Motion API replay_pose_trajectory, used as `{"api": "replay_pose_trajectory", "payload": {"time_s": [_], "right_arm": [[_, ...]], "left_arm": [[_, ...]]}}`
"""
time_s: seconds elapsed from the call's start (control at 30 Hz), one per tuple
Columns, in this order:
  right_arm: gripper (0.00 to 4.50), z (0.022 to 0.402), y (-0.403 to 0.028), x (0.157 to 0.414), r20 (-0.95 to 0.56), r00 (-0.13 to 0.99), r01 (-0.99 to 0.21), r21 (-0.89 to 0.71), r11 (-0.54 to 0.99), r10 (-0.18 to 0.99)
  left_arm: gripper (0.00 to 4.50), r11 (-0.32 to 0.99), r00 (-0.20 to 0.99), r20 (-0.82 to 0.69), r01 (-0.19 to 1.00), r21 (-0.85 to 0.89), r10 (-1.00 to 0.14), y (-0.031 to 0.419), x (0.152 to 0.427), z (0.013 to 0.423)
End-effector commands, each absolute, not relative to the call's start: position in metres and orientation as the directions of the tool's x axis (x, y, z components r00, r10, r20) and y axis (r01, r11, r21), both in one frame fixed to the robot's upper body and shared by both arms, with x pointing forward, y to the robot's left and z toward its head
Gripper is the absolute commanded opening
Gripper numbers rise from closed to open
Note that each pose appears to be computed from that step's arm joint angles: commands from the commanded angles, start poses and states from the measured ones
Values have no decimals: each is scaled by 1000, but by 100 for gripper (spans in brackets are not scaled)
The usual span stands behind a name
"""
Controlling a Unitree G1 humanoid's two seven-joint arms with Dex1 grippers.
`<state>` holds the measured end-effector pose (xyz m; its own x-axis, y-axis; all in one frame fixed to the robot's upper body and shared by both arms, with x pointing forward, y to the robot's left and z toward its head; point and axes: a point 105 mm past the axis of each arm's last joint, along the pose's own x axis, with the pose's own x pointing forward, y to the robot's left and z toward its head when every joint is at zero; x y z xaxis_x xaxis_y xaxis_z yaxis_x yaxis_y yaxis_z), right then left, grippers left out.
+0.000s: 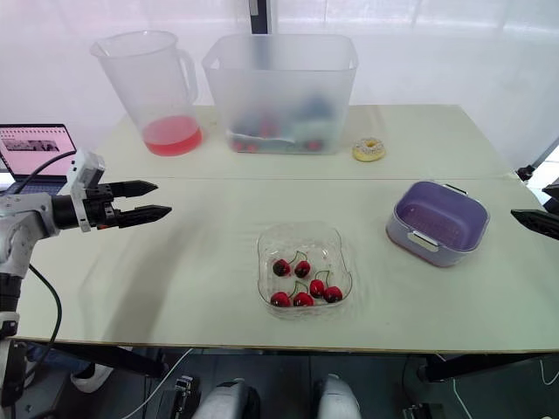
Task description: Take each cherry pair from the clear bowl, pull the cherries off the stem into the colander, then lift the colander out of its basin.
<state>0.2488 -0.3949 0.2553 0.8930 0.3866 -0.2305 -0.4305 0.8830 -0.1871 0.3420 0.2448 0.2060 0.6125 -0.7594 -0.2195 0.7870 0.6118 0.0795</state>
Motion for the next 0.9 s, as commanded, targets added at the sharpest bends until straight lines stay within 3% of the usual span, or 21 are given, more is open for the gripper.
{"api": "replay_pose_trajectory", "payload": {"time_s": [0.03, 0.63, 0.77, 0.9], "right_arm": [[448, 273, -390, 246, -171, 899, -434, -220, 874, 404], [448, 271, -363, 247, -157, 887, -459, -205, 864, 434], [448, 277, -308, 246, -188, 788, -607, -82, 790, 586], [448, 263, -254, 243, -290, 692, -717, -169, 677, 661]], "left_arm": [[450, 614, 626, -172, 780, 120, -761, 247, 340, 225], [450, 592, 602, -138, 798, 110, -786, 227, 343, 230], [450, 475, 474, -118, 880, 18, -873, 197, 324, 227], [450, 414, 407, -117, 909, -44, -906, 175, 305, 216]]}}
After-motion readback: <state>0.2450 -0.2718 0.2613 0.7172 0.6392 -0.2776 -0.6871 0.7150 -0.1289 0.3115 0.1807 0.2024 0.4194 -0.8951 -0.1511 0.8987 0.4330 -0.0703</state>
